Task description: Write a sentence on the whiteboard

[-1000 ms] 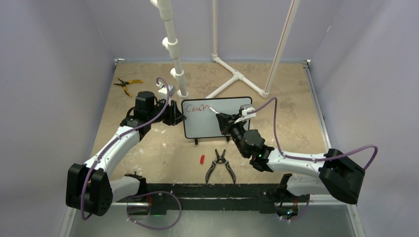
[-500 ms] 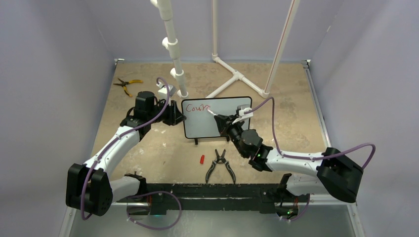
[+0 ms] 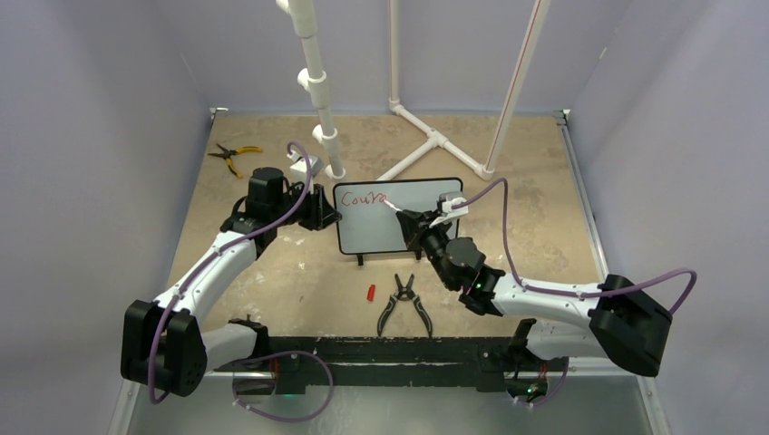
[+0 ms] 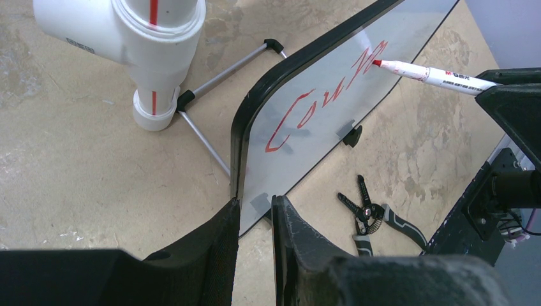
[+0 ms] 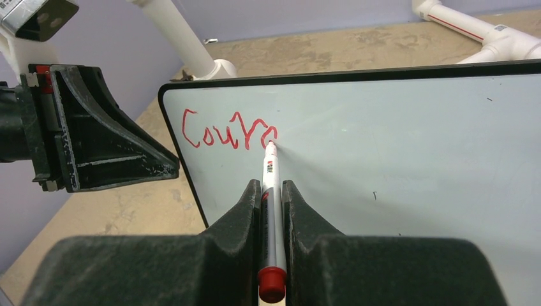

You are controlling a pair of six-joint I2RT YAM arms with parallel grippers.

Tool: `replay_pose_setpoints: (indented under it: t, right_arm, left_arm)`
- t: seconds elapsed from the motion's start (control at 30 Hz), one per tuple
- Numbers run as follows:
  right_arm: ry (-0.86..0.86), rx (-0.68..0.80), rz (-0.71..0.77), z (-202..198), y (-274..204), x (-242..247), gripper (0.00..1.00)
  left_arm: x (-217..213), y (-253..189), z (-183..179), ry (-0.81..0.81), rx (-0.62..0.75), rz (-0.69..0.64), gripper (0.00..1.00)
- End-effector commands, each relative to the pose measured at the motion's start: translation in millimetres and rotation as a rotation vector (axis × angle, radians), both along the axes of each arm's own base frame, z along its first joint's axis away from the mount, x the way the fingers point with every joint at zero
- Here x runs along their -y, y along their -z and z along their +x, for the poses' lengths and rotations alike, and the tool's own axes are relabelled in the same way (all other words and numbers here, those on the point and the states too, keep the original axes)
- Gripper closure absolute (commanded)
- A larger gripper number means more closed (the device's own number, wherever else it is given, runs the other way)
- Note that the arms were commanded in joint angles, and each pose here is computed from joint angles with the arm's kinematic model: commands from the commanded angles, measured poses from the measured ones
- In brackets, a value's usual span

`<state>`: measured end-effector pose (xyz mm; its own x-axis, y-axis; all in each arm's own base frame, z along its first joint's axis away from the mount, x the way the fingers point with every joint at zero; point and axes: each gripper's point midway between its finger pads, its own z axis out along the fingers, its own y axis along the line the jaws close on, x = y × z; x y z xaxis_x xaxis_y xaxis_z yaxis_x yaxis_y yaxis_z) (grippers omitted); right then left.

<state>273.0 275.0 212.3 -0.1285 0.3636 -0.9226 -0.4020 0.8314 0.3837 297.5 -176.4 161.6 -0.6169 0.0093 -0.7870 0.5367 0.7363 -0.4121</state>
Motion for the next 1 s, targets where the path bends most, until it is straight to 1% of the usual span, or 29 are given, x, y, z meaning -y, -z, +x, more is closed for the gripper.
replay_pose_setpoints:
  t: [0.0,0.37,0.97]
  right_arm:
    - [0.042,0.046,0.036,4.6,-21.3,7.3,1.00]
    - [0.075,0.056,0.057,4.8,-26.3,16.3,1.00]
    - [0.048,0.006,0.017,3.7,-4.3,9.4,1.00]
  left_arm:
    - [-2.6,-3.8,3.6,-0.002,0.029,0.007,0.76]
    - [-2.7,-4.0,3.4,-0.002,0.030,0.007,0.76]
    - [-2.7,-4.0,3.4,-0.002,0.030,0.007,0.76]
